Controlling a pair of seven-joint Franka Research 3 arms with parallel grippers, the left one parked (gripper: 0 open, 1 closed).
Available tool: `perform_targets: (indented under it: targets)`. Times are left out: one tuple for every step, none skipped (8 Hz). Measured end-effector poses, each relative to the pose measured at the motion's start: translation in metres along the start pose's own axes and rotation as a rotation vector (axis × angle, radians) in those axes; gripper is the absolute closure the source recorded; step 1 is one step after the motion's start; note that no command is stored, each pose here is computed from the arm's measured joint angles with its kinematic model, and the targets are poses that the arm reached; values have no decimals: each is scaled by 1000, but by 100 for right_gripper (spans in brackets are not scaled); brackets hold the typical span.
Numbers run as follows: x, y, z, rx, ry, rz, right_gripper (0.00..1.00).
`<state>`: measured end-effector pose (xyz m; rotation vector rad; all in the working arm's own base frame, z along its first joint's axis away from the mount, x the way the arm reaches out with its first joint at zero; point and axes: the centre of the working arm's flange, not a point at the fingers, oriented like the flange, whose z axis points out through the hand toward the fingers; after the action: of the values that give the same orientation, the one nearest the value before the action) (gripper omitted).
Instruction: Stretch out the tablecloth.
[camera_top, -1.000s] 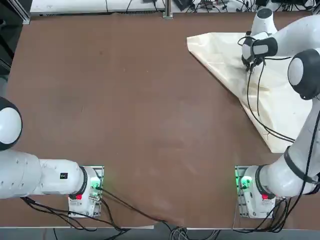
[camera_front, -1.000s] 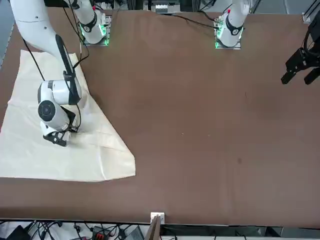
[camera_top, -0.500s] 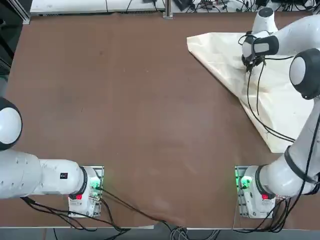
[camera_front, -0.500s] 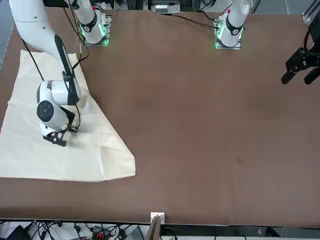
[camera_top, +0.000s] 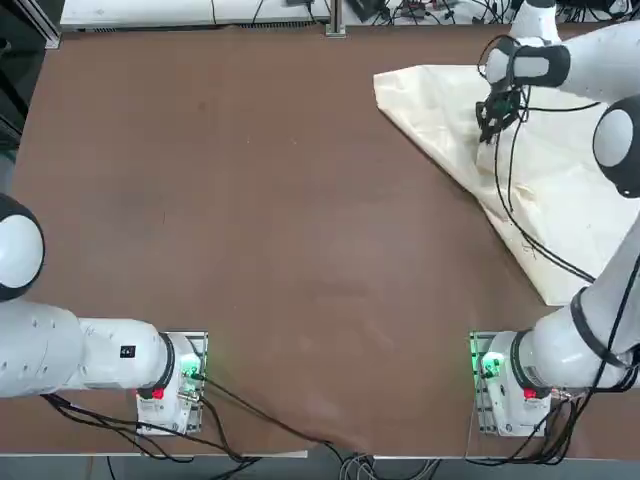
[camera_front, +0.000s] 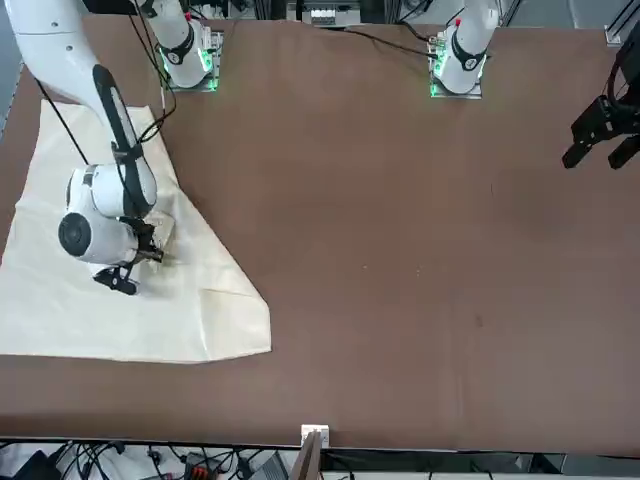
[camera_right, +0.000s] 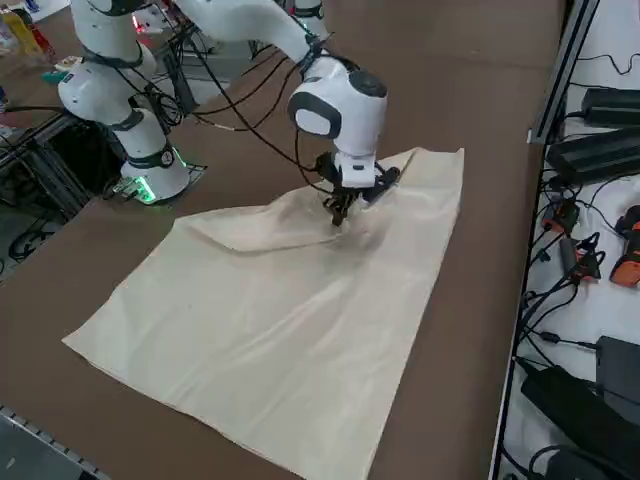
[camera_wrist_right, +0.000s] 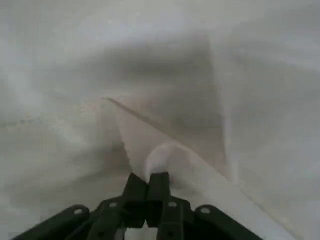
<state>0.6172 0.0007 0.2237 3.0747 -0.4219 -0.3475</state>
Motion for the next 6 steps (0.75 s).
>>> perform_targets:
  targets:
    - [-3,-4,-9,37,-22,-23,98]
    - [-9,-12,-16,64,-45,-50,98]
    - [-17,-23,-21,77,-69,-86,98]
    - [-26,-35,-25,81,-96,-128,98]
    - [-36,-47,-28,86,-132,-172,98]
    - [-47,-60,-30,94,-171,-208,98]
